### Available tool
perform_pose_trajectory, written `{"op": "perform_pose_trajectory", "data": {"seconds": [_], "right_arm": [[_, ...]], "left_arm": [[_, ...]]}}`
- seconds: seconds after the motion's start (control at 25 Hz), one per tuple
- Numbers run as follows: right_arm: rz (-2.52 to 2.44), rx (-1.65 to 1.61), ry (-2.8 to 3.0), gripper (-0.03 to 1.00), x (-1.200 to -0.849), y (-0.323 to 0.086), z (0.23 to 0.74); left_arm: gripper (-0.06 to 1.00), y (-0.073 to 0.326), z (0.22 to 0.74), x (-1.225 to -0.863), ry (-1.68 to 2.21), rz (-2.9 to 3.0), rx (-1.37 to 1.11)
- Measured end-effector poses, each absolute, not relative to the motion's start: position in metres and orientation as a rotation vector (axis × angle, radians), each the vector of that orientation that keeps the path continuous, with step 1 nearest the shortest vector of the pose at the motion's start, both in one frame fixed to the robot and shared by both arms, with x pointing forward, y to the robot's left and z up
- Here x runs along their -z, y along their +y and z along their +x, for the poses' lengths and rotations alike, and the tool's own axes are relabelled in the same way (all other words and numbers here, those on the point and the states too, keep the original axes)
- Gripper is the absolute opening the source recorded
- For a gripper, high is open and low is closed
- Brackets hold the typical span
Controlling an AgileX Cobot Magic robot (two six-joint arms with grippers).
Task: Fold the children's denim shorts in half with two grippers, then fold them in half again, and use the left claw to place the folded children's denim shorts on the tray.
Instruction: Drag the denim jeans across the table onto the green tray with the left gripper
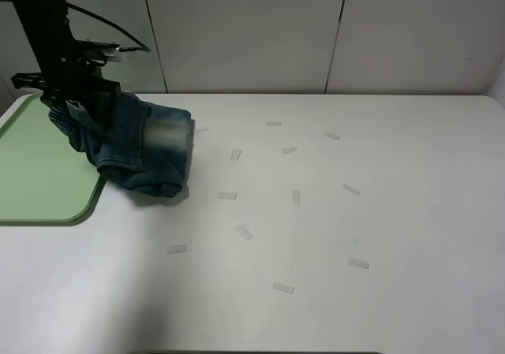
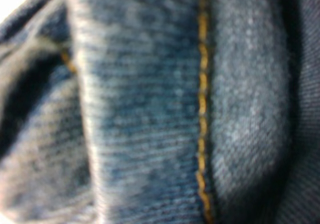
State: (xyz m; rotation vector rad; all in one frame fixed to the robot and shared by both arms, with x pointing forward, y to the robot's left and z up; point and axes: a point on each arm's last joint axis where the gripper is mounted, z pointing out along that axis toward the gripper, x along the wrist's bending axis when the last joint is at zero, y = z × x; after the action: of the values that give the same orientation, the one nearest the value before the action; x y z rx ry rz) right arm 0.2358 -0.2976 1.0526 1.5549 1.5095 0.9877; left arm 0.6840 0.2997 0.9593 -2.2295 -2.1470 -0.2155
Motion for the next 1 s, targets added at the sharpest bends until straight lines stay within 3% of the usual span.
{"op": "perform_pose_trajectory", "data": {"seconds": [0.48,1.0], "right_arm": [[1.555,-0.988,1.509,0.70,-1.053,-0.298,0.236],[1.555,-0.988,1.509,0.70,-1.053,-0.298,0.236]], "left_arm": [[0.33,0.391,0.675,-0.959,-2.258,-2.090,0.202],[0.33,0.444,0.672,-0.949,-2.238,-2.126,0.311]]}}
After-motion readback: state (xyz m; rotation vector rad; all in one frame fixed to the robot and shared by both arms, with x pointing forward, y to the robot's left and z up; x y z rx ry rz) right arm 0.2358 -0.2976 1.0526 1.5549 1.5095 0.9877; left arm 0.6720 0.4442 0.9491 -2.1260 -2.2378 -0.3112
